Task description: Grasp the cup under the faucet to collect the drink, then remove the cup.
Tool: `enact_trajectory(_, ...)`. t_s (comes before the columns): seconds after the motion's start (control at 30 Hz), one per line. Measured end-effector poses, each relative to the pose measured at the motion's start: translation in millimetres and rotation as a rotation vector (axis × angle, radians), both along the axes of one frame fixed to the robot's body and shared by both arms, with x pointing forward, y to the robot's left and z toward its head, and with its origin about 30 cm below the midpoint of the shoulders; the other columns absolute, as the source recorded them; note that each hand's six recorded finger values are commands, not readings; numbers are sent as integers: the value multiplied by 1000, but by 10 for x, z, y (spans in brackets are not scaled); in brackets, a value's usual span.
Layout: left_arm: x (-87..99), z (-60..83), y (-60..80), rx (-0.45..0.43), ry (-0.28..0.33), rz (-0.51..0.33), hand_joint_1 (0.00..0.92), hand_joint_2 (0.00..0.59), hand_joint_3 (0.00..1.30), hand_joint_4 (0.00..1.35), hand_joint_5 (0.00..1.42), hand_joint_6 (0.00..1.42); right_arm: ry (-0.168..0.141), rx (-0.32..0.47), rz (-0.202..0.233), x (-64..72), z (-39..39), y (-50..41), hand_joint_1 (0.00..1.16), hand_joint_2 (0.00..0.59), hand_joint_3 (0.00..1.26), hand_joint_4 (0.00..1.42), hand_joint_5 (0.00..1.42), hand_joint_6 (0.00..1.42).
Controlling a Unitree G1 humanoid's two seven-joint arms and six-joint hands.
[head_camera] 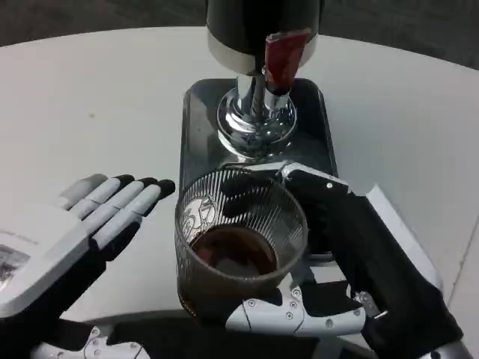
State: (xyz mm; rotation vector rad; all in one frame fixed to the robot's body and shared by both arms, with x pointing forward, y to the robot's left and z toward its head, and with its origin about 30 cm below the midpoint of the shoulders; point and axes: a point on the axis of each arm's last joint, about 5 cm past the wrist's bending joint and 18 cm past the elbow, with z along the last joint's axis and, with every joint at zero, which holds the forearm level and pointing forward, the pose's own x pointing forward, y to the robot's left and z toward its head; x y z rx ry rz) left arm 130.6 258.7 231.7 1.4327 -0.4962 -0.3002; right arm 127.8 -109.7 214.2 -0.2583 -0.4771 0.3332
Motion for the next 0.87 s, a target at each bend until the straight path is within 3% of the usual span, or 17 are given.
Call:
enact_trajectory(0.1,9,-5,-13,-2,2,-8,0,0,0,0,0,0,4,0,-6,-9,-9,-8,1074,108,726,937,1007,1418)
enact_trajectory(0.47,31,-13,-35,-10,7,-16,0,0,0,0,0,0,-30,-2,-2,-37,26,-20,1070,108,726,937,1021,1418)
enact_trajectory(0.87,67,-12,-63,-15,17,-26,0,0,0,0,0,0,-33,-2,-1,-41,30,-24,1070,108,726,947,1022,1418)
